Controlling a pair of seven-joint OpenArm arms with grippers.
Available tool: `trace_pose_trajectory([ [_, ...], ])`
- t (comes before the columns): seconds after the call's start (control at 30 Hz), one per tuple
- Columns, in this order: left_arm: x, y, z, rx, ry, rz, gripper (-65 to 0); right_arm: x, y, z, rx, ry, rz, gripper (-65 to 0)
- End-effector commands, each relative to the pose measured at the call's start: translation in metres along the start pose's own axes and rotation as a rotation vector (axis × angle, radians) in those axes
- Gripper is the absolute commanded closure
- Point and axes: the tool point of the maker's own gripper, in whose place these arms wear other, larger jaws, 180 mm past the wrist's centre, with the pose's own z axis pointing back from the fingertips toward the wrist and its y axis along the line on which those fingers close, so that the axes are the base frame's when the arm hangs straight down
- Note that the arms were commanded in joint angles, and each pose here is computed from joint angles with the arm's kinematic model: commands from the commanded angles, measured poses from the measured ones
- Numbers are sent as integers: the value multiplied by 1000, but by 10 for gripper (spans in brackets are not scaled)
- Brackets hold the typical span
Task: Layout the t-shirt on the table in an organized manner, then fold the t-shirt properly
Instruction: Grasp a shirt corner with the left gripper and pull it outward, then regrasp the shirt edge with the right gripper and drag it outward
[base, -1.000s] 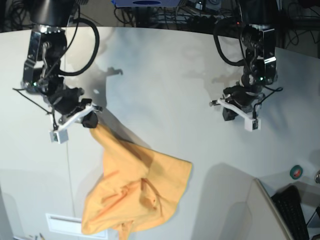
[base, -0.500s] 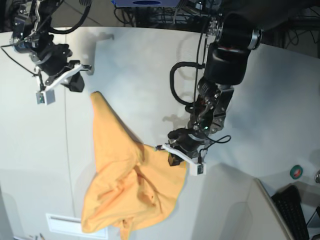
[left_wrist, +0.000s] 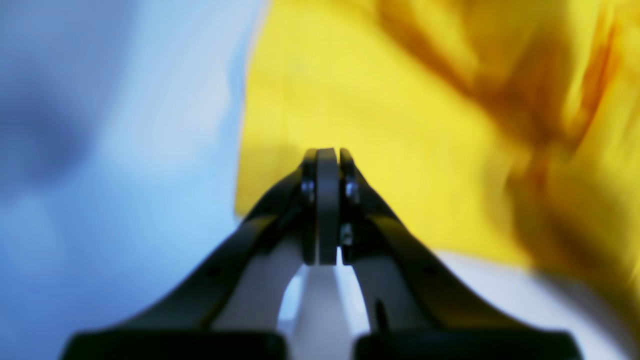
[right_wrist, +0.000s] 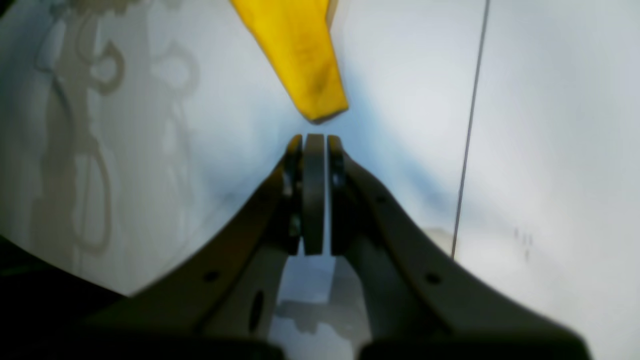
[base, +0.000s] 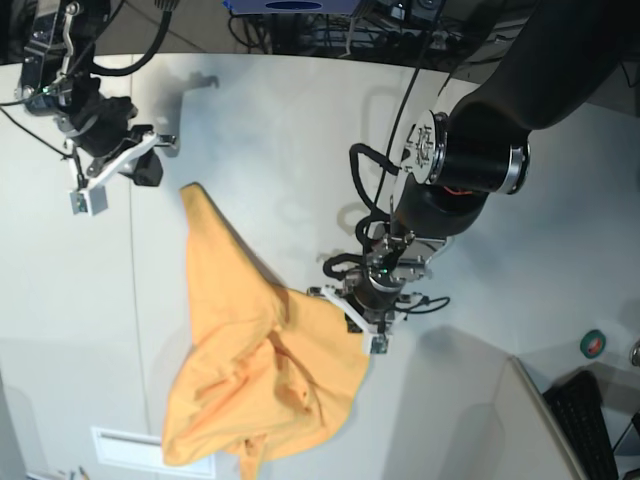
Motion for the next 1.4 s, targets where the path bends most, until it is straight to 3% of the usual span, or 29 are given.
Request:
trace_pose_trajectory([
  [0.0,15,1,-3,4,-35,-21,0,14,5,2,20,-49,11,0],
  [0.13,3,20,1,38,-4,-34,0,22,6,-1,23,-63,17,0],
  [0.23,-23,23,5,43,94,-31,0,42,9,-4,32,-103,31,0],
  [0.4,-39,53,27,94,31,-1,0,101,18,-20,59,-200,51,0],
  [0.57,-68,91,62,145,109,57,0,121,18,-46,86,-194,15,0],
  [0.6,-71,96,69,149,112,64,0,120,19,-51,91,-181,11,-68],
  [0.67,-72,104,86,153,97,72,0,110,34,-64,129,-133,30,-264],
  [0.73,-66,109,99,150,58,82,0,103,53,-74,170,-99,63,-372],
  [0.87,-56,112,125,136,-4,106,0,116,81,-91,214,-98,151,-386],
  [1.07,-37,115,161,90,-87,213,0,137,74,-142,72,-63,320,-390],
  [1.37,-27,120,174,70,-114,248,0,149,65,-172,61,-4,289,-444],
])
